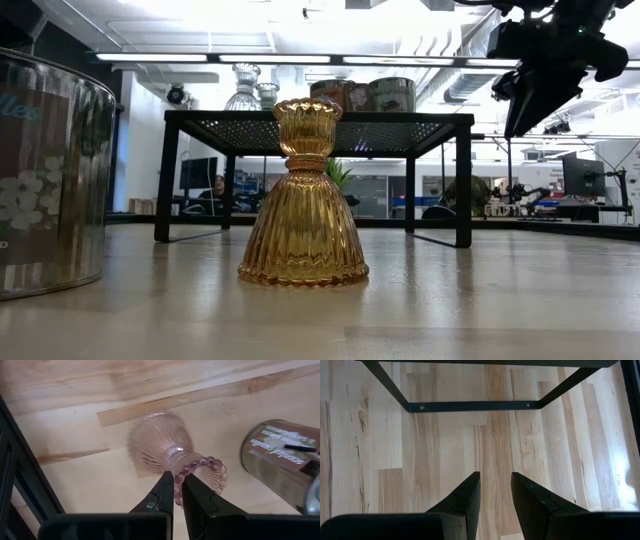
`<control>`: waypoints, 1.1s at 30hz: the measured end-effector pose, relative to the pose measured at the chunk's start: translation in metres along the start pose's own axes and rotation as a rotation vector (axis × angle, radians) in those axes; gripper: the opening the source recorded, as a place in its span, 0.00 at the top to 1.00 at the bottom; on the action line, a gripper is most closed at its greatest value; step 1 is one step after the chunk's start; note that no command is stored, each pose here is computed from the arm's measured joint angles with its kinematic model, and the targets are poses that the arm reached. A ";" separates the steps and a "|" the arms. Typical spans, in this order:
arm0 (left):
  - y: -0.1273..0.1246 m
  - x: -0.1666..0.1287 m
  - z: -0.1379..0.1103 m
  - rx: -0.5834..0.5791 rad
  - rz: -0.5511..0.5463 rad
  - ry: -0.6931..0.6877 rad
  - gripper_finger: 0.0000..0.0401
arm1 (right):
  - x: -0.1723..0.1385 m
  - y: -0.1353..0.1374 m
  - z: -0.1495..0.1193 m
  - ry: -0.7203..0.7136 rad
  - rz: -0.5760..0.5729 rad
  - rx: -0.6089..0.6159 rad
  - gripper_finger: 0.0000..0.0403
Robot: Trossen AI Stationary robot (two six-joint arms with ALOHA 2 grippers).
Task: Pick & Place candle stick holders
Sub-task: Put the pink glass candle holder on the shelf
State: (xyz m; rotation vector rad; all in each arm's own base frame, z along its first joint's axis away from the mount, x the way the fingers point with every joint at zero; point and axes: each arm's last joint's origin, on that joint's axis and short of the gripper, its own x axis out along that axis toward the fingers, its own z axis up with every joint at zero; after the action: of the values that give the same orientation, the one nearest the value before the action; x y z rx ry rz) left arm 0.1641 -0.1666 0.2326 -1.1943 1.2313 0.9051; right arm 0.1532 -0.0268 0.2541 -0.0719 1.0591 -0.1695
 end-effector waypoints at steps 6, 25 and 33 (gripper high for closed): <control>0.002 -0.004 0.002 0.016 -0.014 -0.011 0.99 | 0.000 0.000 0.000 0.000 0.000 0.000 0.75; 0.002 0.000 0.002 0.018 0.012 -0.034 0.99 | 0.000 0.000 0.000 0.000 0.000 -0.003 0.75; 0.002 0.001 0.002 0.018 0.024 -0.028 0.98 | 0.000 0.000 0.000 0.000 0.000 -0.001 0.75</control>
State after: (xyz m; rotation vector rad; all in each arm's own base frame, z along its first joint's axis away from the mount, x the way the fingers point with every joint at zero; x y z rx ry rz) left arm 0.1622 -0.1643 0.2313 -1.1507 1.2318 0.9237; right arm 0.1532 -0.0267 0.2543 -0.0726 1.0588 -0.1689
